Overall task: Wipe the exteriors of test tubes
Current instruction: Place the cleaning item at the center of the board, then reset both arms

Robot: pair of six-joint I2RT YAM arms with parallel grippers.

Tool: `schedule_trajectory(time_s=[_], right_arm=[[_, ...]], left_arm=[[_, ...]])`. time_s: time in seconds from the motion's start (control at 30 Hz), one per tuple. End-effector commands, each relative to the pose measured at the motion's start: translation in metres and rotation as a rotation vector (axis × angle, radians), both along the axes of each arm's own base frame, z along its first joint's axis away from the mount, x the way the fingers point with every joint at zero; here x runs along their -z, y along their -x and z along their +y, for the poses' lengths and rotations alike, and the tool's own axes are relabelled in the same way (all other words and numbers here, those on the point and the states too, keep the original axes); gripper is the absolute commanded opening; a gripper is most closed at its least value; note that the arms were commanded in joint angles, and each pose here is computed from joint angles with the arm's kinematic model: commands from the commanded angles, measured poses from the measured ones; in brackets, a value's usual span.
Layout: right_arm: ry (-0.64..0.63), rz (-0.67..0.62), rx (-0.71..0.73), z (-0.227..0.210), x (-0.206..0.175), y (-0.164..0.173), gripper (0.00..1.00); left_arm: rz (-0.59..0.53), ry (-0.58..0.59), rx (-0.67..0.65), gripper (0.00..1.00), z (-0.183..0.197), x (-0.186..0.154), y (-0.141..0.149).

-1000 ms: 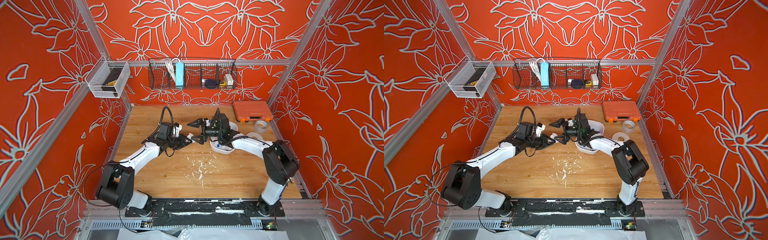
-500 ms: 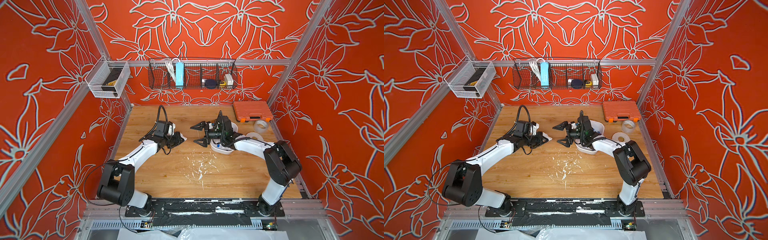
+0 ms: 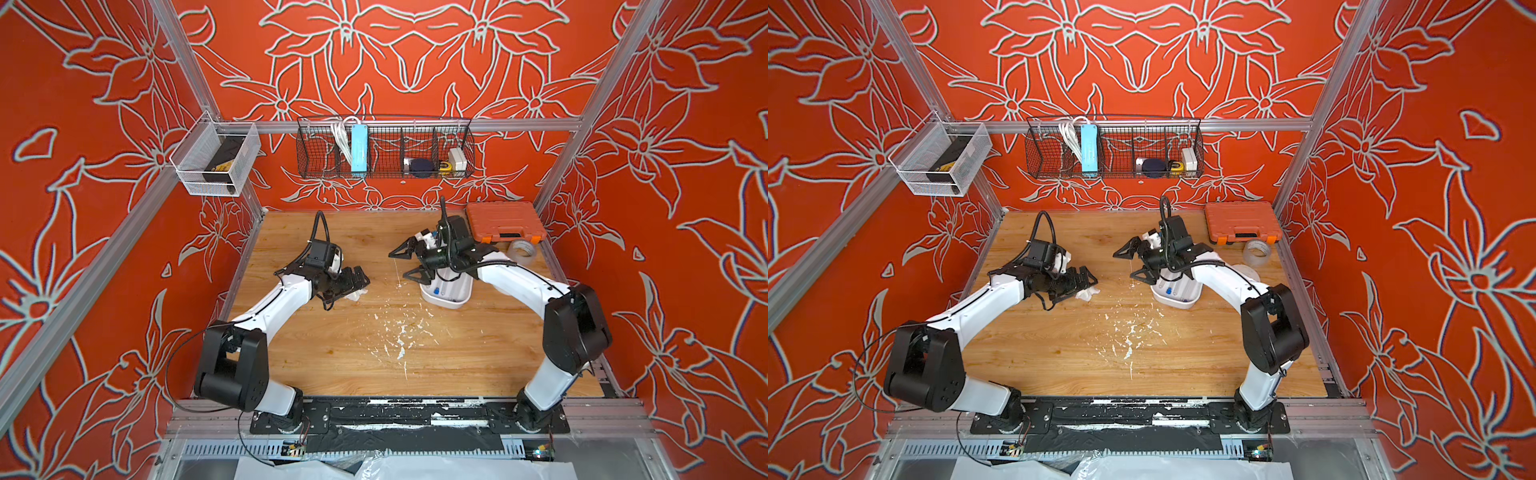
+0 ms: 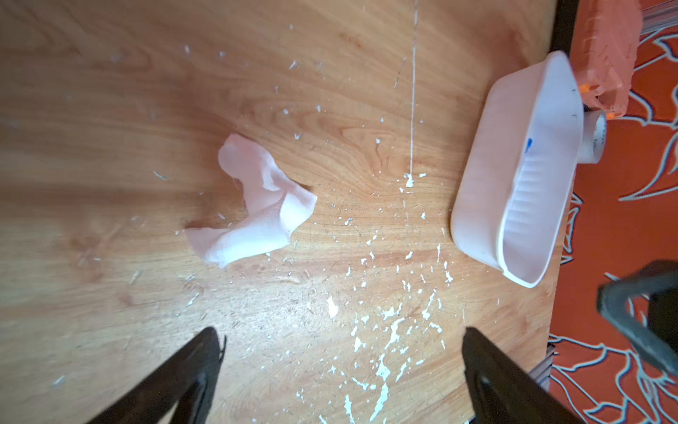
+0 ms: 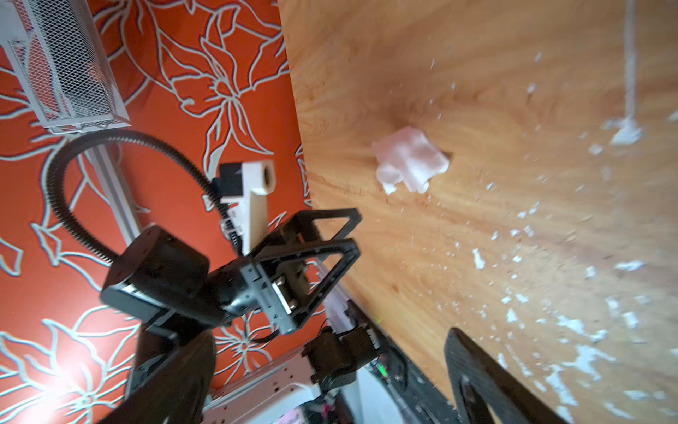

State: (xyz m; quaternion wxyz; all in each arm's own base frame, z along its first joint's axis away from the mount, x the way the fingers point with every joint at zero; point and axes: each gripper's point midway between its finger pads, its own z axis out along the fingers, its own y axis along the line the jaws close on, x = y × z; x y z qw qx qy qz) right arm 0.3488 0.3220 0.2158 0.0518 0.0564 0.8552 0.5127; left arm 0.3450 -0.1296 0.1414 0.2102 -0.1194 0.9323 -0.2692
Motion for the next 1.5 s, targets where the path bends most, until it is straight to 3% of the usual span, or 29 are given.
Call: schedule_trajectory(time_s=[0.0,0.13,0.23,0.33,0.4,0.5,0.57,0.67,0.73,0.93,1.1,1.47], right_arm=[[0.282,-0.173,0.081,-0.065,0.003,-0.025,0.97],[0.660,-0.375,0.205,-0.158,0.002,-0.050,0.97],[0.884,-0.507,0.308,-0.223,0.001,-0.058,0.97],[1.023,-0.631,0.403,-0.267,0.005,-0.056,0.97],[1.127,-0.702,0.475,-0.292,0.014,-0.048,0.97],[1.231,-0.815,0.504,-0.311,0.032,-0.037,0.97],[1.268,-0.861,0.517,-0.318,0.049,-0.030,0.97],[1.280,-0.859,0.519,-0.322,0.072,-0.025,0.97],[1.309,-0.825,0.475,-0.325,0.087,-0.024,0.97],[1.315,-0.932,0.505,-0.330,0.102,-0.029,0.98],[1.241,-0.977,0.630,-0.346,0.117,-0.017,0.97],[1.228,-0.959,0.566,-0.340,0.119,-0.021,0.97]], left_arm=[[-0.167,-0.072,-0.029,0.98,0.015,-0.048,-0.007],[-0.332,-0.185,-0.211,0.98,0.052,-0.082,-0.020],[-0.428,-0.298,-0.384,0.98,0.087,-0.082,-0.029],[-0.594,-0.416,-0.336,0.98,0.095,-0.065,-0.036],[-0.648,-0.482,-0.369,0.98,0.107,-0.052,-0.036],[-0.700,-0.583,-0.284,0.98,0.107,-0.032,-0.040],[-0.740,-0.638,-0.238,0.98,0.106,-0.018,-0.039],[-0.780,-0.705,-0.289,0.98,0.123,0.004,-0.024],[-0.836,-0.698,-0.268,0.98,0.122,0.014,-0.013],[-0.955,-0.606,-0.311,0.98,0.135,0.019,0.007],[-0.913,-0.581,-0.193,0.98,0.120,0.028,-0.001],[-0.924,-0.580,-0.190,0.98,0.119,0.026,-0.002]])
